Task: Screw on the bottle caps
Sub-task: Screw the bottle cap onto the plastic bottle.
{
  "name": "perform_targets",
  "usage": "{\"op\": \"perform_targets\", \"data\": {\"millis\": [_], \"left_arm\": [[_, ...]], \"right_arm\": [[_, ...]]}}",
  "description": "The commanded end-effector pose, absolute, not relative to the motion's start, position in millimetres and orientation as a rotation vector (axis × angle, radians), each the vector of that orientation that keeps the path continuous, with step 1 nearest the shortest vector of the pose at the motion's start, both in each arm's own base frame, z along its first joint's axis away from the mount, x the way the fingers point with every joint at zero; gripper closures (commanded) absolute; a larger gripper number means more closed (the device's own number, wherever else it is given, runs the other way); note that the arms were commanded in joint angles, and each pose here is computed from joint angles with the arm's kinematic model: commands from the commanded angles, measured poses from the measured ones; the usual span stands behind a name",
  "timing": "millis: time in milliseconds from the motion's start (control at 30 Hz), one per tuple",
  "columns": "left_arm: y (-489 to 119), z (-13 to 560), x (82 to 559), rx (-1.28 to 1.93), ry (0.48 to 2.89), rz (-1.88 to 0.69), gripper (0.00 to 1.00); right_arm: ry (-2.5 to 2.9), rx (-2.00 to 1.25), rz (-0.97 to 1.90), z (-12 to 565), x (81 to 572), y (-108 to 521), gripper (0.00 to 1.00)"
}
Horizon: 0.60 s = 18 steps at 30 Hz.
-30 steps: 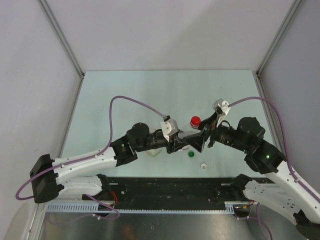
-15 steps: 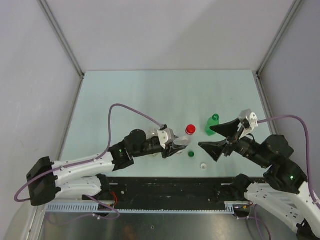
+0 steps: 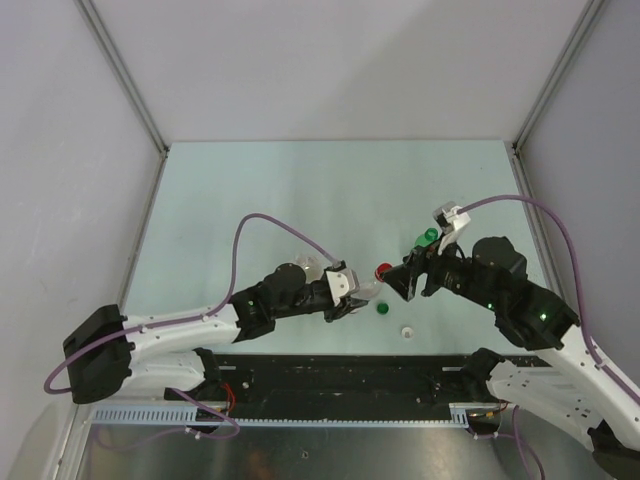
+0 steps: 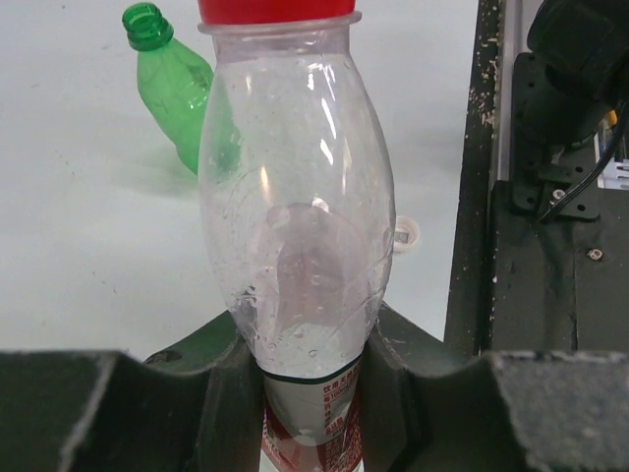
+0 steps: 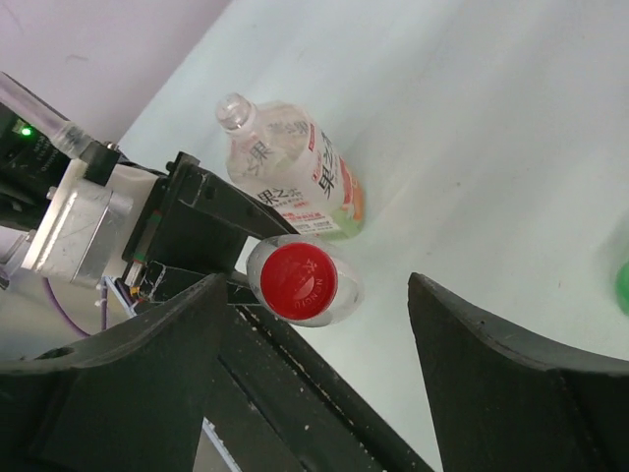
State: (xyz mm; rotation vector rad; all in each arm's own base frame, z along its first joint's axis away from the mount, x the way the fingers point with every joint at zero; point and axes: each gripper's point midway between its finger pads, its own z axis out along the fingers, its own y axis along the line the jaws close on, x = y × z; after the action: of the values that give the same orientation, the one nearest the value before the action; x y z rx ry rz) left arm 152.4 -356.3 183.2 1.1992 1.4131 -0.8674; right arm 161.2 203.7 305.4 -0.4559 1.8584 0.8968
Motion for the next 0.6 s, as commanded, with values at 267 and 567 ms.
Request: {"op": "perform_targets", "data": {"millis": [267, 567], "left_arm": [[-358.5, 181.7, 162.2, 1.208, 1.405, -0.814, 0.82], [-359.1, 183.0, 162.9, 1.21, 1.412, -0.81, 0.82]], "right_arm": [[1.869, -0.446, 0.954, 320.9, 157.1, 210.5, 0.32], [1.91, -0.466, 0.928, 309.7, 160.3, 212.8, 0.37]]}}
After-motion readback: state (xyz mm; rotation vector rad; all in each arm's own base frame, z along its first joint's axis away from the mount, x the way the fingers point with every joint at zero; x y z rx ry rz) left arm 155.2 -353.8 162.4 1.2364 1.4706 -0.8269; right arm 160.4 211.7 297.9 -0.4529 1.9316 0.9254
